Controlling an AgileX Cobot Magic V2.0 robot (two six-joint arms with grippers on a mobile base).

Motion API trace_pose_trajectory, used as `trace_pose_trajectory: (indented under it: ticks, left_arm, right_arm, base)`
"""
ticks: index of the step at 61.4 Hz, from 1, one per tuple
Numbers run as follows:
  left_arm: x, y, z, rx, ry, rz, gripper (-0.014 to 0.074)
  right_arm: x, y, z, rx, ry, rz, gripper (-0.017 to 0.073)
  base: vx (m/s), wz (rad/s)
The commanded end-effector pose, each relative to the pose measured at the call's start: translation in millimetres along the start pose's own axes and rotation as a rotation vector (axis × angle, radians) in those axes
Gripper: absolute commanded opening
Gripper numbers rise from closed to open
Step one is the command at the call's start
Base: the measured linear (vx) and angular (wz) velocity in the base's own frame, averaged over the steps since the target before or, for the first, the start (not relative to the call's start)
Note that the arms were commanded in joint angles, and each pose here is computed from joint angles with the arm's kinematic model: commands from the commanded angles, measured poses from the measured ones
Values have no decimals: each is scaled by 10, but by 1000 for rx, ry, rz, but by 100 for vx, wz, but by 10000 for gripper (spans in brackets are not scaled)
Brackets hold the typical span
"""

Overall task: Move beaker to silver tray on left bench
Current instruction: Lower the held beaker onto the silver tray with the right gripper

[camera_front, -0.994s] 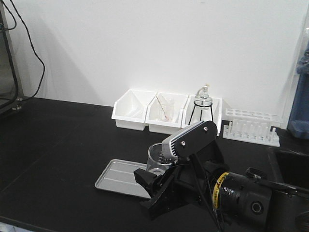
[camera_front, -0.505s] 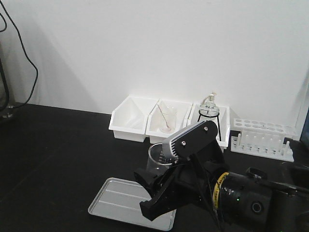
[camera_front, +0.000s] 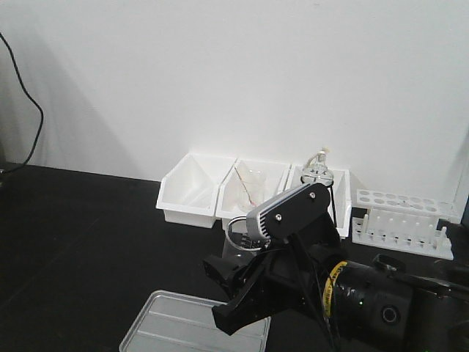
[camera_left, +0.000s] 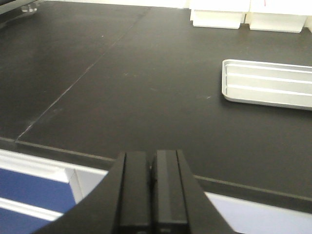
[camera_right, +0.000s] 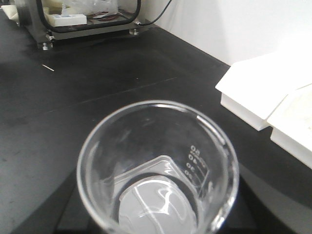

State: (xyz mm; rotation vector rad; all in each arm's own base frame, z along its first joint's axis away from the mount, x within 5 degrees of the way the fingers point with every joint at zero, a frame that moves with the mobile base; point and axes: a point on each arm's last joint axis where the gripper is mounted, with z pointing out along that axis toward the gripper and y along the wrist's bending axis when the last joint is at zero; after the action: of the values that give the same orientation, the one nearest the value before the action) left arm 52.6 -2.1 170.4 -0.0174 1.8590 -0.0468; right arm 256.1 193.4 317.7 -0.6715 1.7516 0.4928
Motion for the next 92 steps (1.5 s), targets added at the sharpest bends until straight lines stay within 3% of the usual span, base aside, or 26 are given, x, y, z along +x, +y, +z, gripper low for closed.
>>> trace_pose_trajectory:
  ticks: [1, 34, 43, 51, 58, 67, 92]
  left_arm:
    - [-14, 1, 15, 2, -66, -3, 1]
    - [-14, 1, 15, 2, -66, -3, 1]
    - [-14, 1, 15, 2, -66, -3, 1]
    - [-14, 1, 15, 2, -66, -3, 1]
    - [-14, 1, 15, 2, -66, -3, 1]
    - [-14, 1, 15, 2, -66, -3, 1]
    - [-14, 1, 15, 2, -66, -3, 1]
  right_arm:
    - [-235, 31, -114, -32, -100, -2, -11]
    - [-230, 88, -59, -101, -132, -1, -11]
    - [-23, 116, 209, -154, -82, -3, -11]
    - [174, 157, 430, -217, -58, -54, -11]
    - [316, 145, 641, -223, -20, -81, -11]
    - [386, 92, 980, -209, -4, -40, -11]
    - [816, 35, 1638, -216, 77, -20, -11]
  base:
    - [9, -8]
    - [6, -10]
    - [2, -6]
    - [1, -4]
    - [0, -2]
    - [0, 0]
    - [0, 0]
